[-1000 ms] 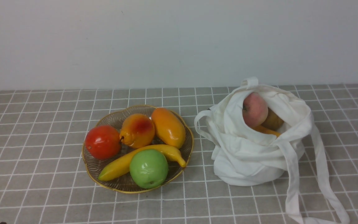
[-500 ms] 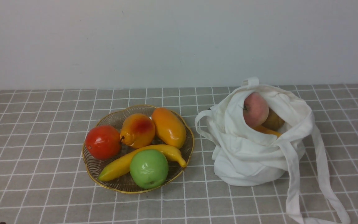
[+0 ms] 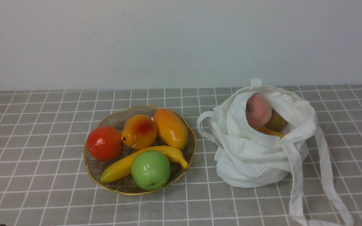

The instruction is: Take the fruit out of the bag on the grey coffee tablecloth and place them on the plate.

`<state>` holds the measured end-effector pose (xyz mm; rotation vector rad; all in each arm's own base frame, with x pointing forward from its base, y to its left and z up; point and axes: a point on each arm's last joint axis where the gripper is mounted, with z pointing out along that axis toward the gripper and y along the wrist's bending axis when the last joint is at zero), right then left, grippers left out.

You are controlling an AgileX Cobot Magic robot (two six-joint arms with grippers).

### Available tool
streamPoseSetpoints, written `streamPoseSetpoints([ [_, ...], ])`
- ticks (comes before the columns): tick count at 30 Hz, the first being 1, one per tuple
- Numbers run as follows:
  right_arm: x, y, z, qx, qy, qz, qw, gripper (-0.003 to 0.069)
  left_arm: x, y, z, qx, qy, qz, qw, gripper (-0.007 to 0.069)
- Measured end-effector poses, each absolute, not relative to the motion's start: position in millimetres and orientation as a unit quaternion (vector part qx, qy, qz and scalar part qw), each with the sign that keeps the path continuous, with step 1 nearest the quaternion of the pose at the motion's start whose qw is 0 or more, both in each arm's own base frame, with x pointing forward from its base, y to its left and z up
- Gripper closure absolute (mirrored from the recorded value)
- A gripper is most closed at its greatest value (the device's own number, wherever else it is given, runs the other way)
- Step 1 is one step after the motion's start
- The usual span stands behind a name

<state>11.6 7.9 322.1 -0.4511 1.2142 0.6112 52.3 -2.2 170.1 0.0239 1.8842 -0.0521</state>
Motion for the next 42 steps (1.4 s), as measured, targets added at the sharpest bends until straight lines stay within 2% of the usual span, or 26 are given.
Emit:
streamPoseSetpoints([
  [4, 19, 13, 306, -0.204, 0.58, 0.255, 0.746, 0.0673, 52, -2, 170, 0.01, 0.809, -0.022, 0.588, 0.0633],
  [6, 25, 15, 292, -0.188, 0.604, 0.217, 0.744, 0.0673, 52, -2, 170, 0.01, 0.809, -0.022, 0.588, 0.0633],
  [10, 42, 12, 252, -0.132, 0.666, 0.094, 0.728, 0.0673, 52, -2, 170, 0.01, 0.809, -0.022, 0.588, 0.0633],
  [12, 48, 10, 231, -0.109, 0.693, 0.051, 0.711, 0.0673, 52, -2, 170, 0.01, 0.809, -0.022, 0.588, 0.0633],
  [16, 55, 1, 189, -0.05, 0.748, -0.013, 0.662, 0.0673, 52, -2, 170, 0.01, 0.809, -0.022, 0.588, 0.0633],
  [18, 55, -3, 182, -0.02, 0.768, -0.032, 0.64, 0.0673, 52, -2, 170, 0.01, 0.809, -0.022, 0.588, 0.0633],
  [23, 54, -7, 181, 0.009, 0.774, -0.053, 0.631, 0.0673, 52, -2, 170, 0.01, 0.809, -0.022, 0.588, 0.0633],
  [42, 54, -7, 181, 0.012, 0.775, -0.052, 0.63, 0.0673, 52, -2, 170, 0.01, 0.809, -0.022, 0.588, 0.0633],
])
